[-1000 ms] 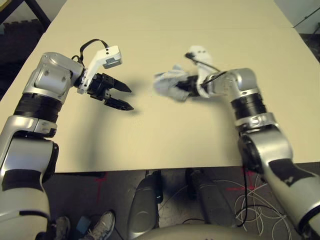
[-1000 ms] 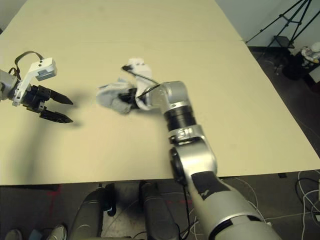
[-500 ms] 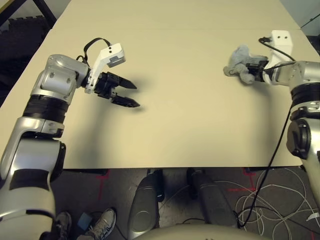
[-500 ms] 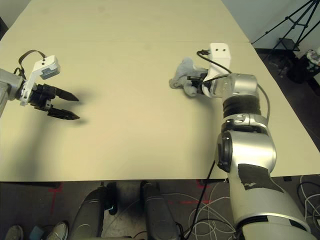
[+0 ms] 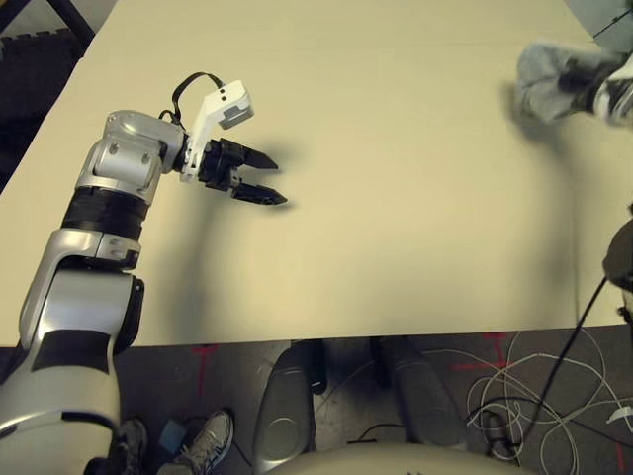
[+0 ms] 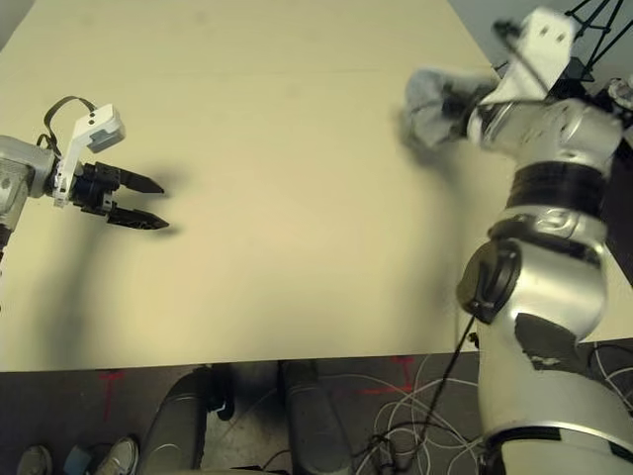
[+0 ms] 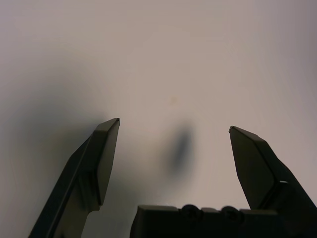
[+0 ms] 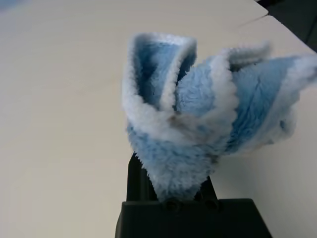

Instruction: Wipe the water off the table with a rag.

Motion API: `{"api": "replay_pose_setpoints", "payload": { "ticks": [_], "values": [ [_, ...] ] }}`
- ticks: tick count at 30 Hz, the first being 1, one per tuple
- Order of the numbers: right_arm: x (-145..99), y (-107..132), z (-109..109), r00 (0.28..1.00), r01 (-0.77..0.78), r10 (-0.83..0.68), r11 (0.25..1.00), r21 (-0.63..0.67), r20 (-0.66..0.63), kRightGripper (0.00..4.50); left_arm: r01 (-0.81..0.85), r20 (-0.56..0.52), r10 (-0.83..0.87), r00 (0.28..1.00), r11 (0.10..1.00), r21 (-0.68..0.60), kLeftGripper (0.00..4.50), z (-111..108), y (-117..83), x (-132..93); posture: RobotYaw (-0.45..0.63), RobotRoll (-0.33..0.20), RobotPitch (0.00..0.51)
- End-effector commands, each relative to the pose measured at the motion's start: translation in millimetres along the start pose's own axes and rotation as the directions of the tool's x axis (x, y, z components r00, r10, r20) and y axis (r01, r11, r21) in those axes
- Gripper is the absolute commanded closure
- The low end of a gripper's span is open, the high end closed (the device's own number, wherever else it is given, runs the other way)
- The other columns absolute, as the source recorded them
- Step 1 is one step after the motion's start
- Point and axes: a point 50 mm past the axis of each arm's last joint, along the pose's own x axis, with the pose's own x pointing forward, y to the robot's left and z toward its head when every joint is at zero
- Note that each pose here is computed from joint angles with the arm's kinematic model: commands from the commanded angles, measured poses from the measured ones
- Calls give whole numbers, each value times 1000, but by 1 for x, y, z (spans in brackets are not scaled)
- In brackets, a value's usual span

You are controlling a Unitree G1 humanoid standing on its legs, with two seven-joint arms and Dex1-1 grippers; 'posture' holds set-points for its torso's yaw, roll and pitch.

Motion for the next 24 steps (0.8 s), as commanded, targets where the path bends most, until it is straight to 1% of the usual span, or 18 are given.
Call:
{"api": "replay_pose_setpoints", "payload": {
  "ticks": [1, 4, 6, 8, 10, 11, 13, 16, 18, 19, 21, 24],
  "values": [
    [0, -10, -15, 997, 35, -28, 993, 112, -68, 4476, -5, 0, 5, 1000, 1000, -9, 0, -3, 1, -2, -153, 0, 280],
    [-5, -26, -35, 988, 95, -69, 975, 199, -138, 4476, 1, 0, -1, 1000, 1000, -14, 0, -3, 1, 0, -154, 0, 283],
    [-10, -35, -44, 981, 134, -97, 965, 224, -166, 4476, 3, 0, -3, 1000, 1000, -15, 0, -3, 0, 0, -152, 0, 284],
    [-20, -56, -62, 956, 223, -159, 940, 256, -247, 4476, 5, -3, -5, 1000, 1000, -18, 0, -4, 0, 0, -152, 0, 284],
    [-32, -77, -78, 919, 314, -229, 918, 244, -321, 4476, 4, -8, -5, 1000, 1000, -19, 0, -5, 1, -1, -152, 0, 285],
    [-37, -82, -84, 905, 333, -239, 913, 237, -352, 4476, 3, -8, -3, 1000, 1000, -19, 0, -4, 1, -1, -152, 0, 285],
    [-46, -87, -94, 880, 348, -245, 915, 203, -408, 4476, 1, -9, -1, 1000, 1000, -18, 0, -4, 2, -1, -156, 0, 285],
    [-56, -90, -102, 856, 336, -246, 933, 127, -455, 4476, 5, -8, -5, 1000, 1000, -17, 0, -4, 3, 1, -164, 0, 282],
    [-59, -87, -105, 850, 304, -230, 949, 84, -474, 3826, 9, -9, -10, 1000, 1000, -17, 0, -3, 3, 2, -164, 0, 278],
    [-60, -84, -106, 848, 286, -217, 955, 73, -484, 3620, 11, -9, -11, 1000, 1000, -17, 0, -3, 3, 2, -164, 0, 278],
    [-61, -80, -106, 842, 254, -192, 966, 57, -504, 2992, 13, -9, -13, 1000, 1000, -15, 0, -3, 3, 3, -163, 0, 270],
    [-62, -77, -100, 842, 198, -165, 980, 10, -514, 1923, 8, -8, -8, 1000, 1000, -12, 0, -2, 3, 2, -157, 0, 260]
  ]
}}
